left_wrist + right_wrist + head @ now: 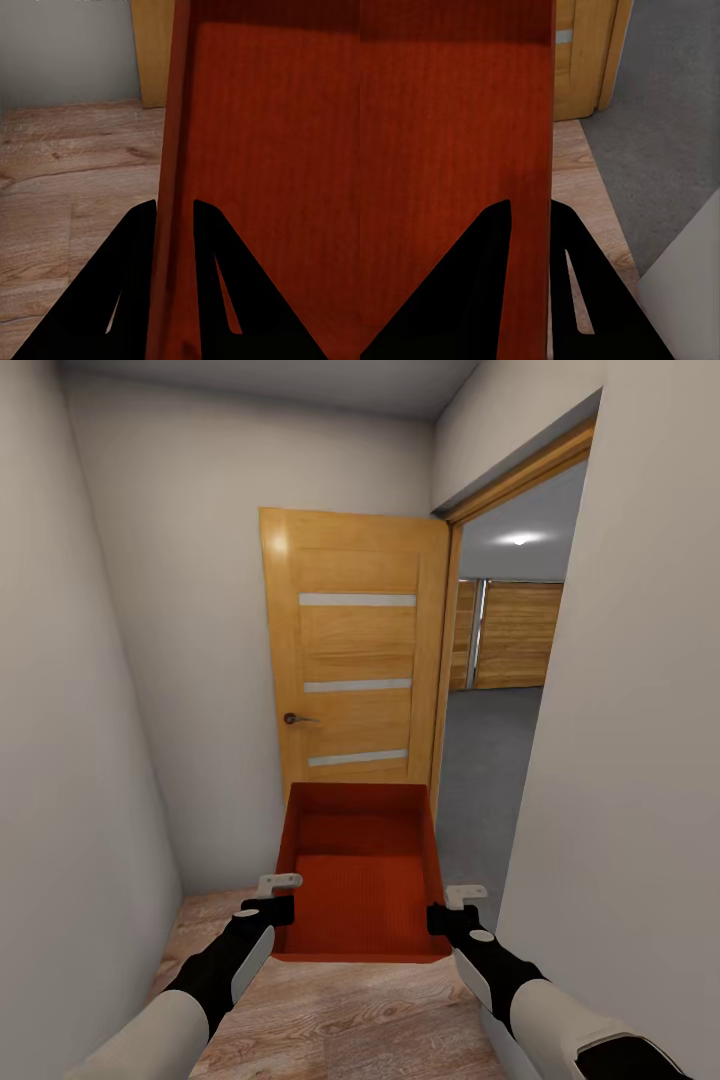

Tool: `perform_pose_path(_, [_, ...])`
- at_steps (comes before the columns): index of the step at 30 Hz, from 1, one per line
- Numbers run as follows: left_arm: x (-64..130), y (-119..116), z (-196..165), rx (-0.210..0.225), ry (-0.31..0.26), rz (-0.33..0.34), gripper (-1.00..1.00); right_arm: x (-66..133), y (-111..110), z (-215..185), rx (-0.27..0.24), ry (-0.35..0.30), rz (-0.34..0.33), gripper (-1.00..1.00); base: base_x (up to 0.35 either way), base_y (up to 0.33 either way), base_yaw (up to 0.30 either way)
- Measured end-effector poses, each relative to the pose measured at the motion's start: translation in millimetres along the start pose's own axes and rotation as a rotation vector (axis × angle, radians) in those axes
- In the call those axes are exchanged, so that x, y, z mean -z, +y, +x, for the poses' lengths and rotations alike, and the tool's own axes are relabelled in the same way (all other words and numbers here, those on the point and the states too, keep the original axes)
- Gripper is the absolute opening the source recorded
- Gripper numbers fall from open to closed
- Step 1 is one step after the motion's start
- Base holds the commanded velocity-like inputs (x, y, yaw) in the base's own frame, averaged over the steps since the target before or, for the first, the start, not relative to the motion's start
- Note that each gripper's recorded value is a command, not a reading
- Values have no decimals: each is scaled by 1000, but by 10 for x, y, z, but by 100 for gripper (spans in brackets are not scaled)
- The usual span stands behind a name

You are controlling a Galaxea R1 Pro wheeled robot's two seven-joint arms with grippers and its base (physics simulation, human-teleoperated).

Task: Move the two storage containers from the living room to the garage. In the garage, place one container on the floor and stack the other container on top of it (either order is fine).

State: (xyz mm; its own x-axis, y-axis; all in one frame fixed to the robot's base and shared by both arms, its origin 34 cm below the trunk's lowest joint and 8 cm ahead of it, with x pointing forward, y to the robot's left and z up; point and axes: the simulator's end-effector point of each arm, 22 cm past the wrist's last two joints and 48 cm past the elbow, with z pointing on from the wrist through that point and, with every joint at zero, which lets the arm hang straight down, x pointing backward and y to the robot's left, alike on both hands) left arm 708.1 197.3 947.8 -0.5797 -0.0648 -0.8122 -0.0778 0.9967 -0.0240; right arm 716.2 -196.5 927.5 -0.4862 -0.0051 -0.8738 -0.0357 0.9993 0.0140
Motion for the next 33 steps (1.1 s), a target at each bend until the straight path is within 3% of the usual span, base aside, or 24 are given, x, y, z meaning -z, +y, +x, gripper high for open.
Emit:
perform_pose_path(19, [-1,4,14,0,2,0,-100,6,4,10,-1,1,1,-100,200,218,-6])
perform_pose_path(33, [-4,10,4,1,-1,-1,-100,1,10,2,-1,0,1,-100,156,139,-262])
